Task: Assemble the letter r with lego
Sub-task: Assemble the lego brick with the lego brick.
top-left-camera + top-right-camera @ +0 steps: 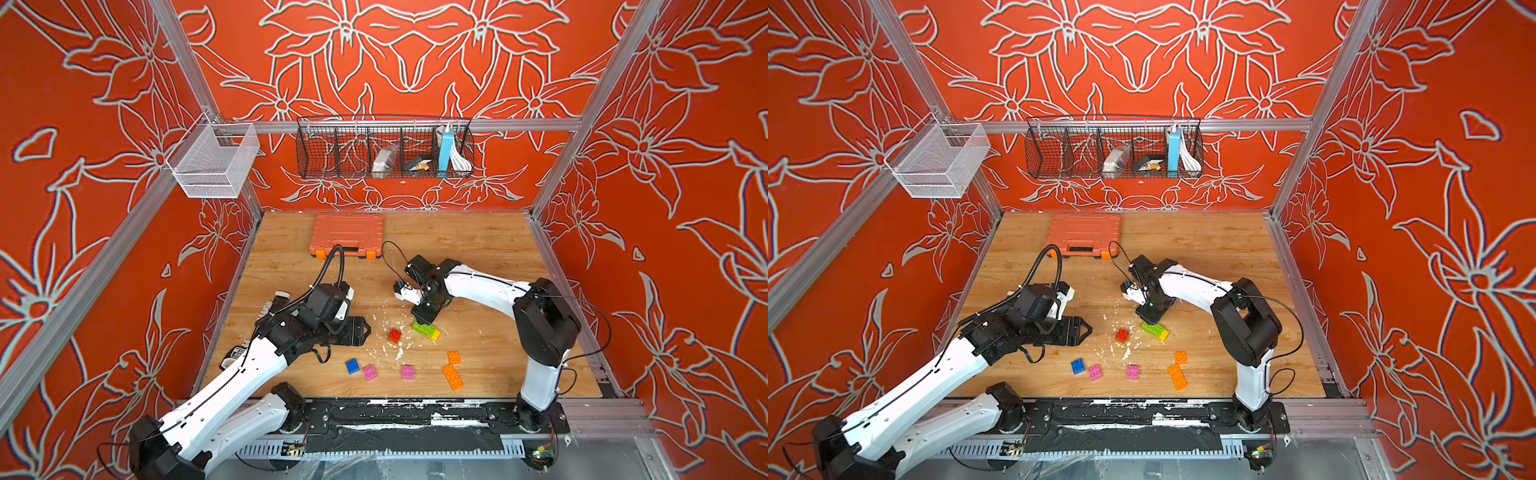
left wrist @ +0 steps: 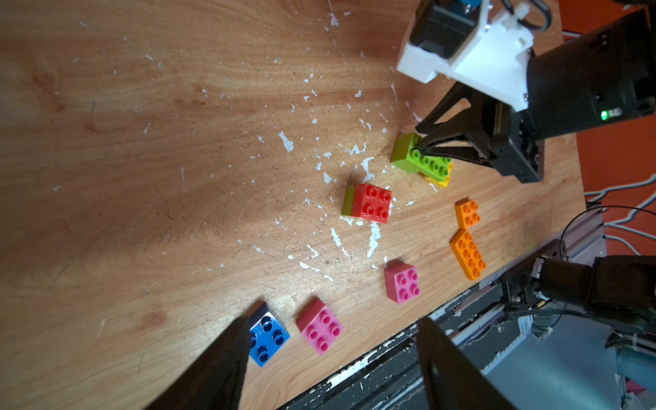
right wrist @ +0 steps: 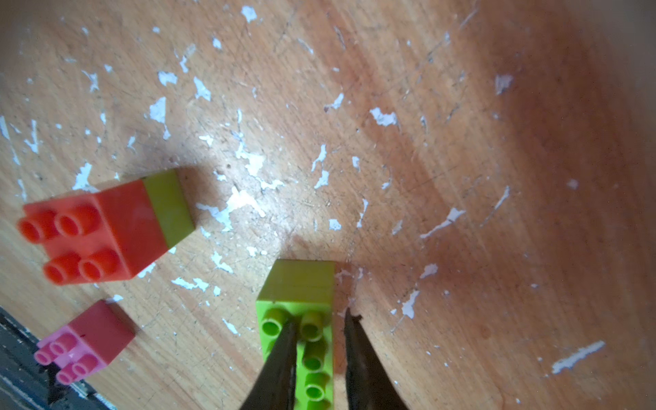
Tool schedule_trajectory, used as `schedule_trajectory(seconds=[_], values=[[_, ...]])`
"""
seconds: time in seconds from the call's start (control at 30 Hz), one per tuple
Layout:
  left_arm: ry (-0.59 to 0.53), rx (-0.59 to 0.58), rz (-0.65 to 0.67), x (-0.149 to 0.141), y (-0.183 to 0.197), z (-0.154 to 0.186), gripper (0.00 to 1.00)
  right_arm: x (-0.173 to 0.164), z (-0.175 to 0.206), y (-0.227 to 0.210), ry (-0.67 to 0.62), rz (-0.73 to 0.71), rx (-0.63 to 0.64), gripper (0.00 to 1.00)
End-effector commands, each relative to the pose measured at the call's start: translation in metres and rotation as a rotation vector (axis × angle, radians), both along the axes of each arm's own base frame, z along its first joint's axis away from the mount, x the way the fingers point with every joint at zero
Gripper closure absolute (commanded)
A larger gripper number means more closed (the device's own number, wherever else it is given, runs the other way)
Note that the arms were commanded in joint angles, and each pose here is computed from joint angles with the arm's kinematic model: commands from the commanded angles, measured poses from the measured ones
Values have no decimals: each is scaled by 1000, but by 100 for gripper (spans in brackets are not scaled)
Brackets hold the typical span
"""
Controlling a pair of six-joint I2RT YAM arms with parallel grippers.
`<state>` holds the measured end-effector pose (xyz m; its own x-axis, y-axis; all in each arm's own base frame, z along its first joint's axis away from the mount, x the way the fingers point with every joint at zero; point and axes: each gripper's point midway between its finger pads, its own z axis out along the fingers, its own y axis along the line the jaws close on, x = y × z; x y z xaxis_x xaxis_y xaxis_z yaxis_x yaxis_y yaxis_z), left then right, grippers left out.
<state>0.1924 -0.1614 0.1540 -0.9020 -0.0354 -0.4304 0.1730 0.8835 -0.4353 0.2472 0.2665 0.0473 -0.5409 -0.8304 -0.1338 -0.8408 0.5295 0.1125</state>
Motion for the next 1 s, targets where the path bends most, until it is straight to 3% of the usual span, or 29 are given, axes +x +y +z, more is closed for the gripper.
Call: schedule_trajectory(seconds=[0.0,0.2,0.5,0.83,0.97], values=[[-5,7,7,-2,2,4,25,-19,-29,-20,71,23,-152,74],[-12,4,7,-2,2,6,25,-29,-47,-31,92,10,-227,77],[-10,11,-7,-1,0,4,25,-32,-61,-31,108,-19,-241,76],[-46,-8,0,-1,1,10,23,-4,5,-11,0,-47,-182,69],[-19,-10,-45,-3,-7,8,22,4,33,0,-47,-66,-111,61]])
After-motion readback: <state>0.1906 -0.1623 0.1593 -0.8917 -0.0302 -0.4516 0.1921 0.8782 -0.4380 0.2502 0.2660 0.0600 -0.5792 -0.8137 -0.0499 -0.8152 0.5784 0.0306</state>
